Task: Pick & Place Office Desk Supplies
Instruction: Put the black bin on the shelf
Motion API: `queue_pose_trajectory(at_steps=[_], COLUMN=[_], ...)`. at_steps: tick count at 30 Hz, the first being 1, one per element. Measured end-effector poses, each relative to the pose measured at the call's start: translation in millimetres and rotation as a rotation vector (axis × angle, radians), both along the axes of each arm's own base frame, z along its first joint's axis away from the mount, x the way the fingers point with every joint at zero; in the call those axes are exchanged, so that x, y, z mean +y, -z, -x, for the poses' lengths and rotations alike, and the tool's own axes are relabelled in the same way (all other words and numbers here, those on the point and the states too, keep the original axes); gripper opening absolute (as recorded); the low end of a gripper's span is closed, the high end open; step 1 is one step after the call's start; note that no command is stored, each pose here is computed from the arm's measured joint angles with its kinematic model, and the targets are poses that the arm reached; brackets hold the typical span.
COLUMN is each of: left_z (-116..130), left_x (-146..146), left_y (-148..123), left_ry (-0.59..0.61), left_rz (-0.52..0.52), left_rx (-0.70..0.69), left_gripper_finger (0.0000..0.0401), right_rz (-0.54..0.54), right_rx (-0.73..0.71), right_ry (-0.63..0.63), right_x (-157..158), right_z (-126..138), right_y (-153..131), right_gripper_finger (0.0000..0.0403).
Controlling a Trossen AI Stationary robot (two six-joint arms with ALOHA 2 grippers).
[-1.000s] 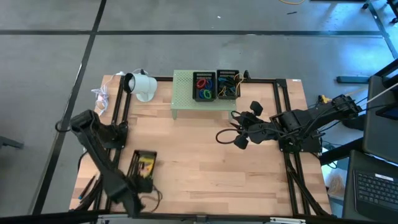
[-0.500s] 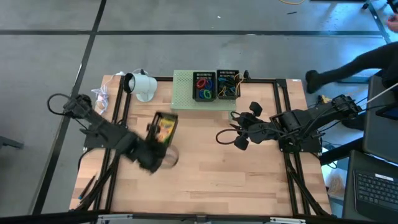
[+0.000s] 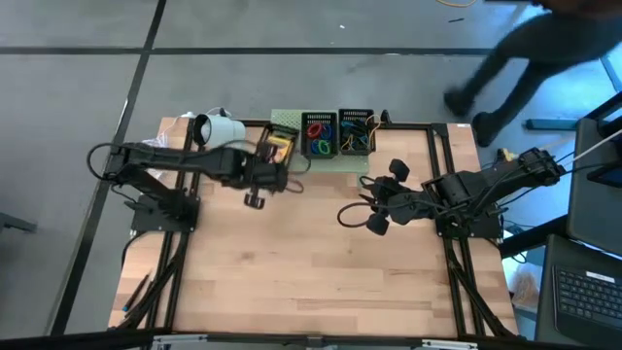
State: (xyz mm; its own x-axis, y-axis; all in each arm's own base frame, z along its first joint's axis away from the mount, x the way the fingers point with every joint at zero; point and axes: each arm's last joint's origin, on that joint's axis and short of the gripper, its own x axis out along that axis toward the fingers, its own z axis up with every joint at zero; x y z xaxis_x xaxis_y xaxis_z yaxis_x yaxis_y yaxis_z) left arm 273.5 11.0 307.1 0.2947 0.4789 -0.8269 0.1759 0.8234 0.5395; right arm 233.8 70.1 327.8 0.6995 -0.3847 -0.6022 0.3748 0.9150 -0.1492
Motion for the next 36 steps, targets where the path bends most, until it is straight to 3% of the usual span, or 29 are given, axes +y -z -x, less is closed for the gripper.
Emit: queue_pose_trajectory(at_steps=[11,21,28,36], left_z=[-7,-10,-8,-10], left_x=[45,56,66,67], left_y=[0,-2,-2,-4], left_ry=[-0.066,-0.085,-0.164,-0.16], left_rz=[0.033,0.087,0.103,0.094], left_rx=[-0.061,-0.139,-0.168,-0.198], left_gripper_finger=[0.0003,0.0003,0.0005,0.0039], right_rz=[-0.027,-0.02,-0.02,-0.02], right_rx=[0.019,0.023,0.023,0.023], right_ry=[-0.043,-0.049,-0.049,-0.049], right_x=[1,1,1,1], right_z=[0,0,0,0], right_y=[1,1,1,1], right_gripper_finger=[0.0115,0.0115,0.0115,0.0115])
